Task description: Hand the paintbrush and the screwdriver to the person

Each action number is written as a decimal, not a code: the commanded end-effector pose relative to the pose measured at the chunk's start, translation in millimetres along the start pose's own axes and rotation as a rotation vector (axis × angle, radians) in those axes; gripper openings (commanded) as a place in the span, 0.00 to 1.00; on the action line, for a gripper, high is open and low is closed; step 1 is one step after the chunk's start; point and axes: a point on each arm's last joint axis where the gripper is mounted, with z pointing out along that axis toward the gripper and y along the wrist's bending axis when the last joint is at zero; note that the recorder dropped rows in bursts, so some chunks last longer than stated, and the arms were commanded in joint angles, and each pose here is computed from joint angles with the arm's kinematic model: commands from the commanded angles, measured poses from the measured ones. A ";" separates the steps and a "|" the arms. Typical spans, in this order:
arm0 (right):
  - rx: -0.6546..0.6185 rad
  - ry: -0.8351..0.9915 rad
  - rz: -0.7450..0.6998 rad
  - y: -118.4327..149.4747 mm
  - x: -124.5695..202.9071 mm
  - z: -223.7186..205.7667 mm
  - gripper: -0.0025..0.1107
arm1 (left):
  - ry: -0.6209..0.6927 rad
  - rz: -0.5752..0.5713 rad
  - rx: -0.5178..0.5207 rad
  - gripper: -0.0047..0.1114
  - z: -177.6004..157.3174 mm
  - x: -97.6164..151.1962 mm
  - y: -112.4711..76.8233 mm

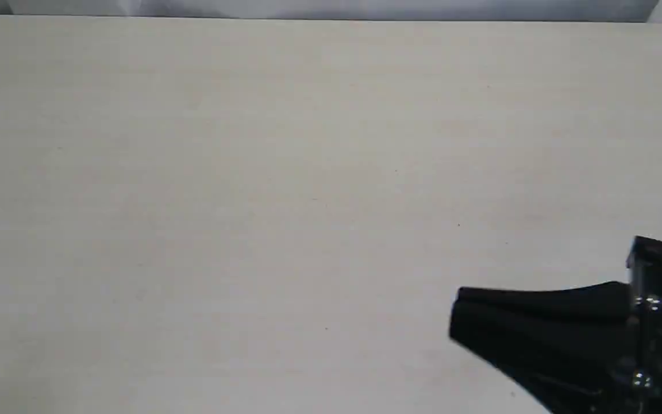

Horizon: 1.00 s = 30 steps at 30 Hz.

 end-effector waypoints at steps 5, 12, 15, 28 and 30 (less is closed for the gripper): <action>0.320 -0.215 0.014 -34.1 17.8 -29.1 0.06 | -0.006 -0.003 0.009 0.04 0.0 0.1 -0.5; 0.639 -0.352 0.016 -52.1 11.1 -51.3 0.06 | -0.008 -0.003 0.009 0.04 0.0 -0.1 -0.6; 0.780 -0.397 0.030 -59.2 9.6 -60.1 0.06 | -0.008 -0.003 0.009 0.04 0.0 -0.1 -0.6; 1.190 -0.471 -0.083 -53.1 15.8 -94.4 0.06 | -0.008 -0.003 0.009 0.04 0.0 -0.1 -0.6; 1.191 -0.471 -0.084 -53.1 15.8 -94.4 0.06 | -0.008 -0.003 0.009 0.04 0.0 -0.1 -0.6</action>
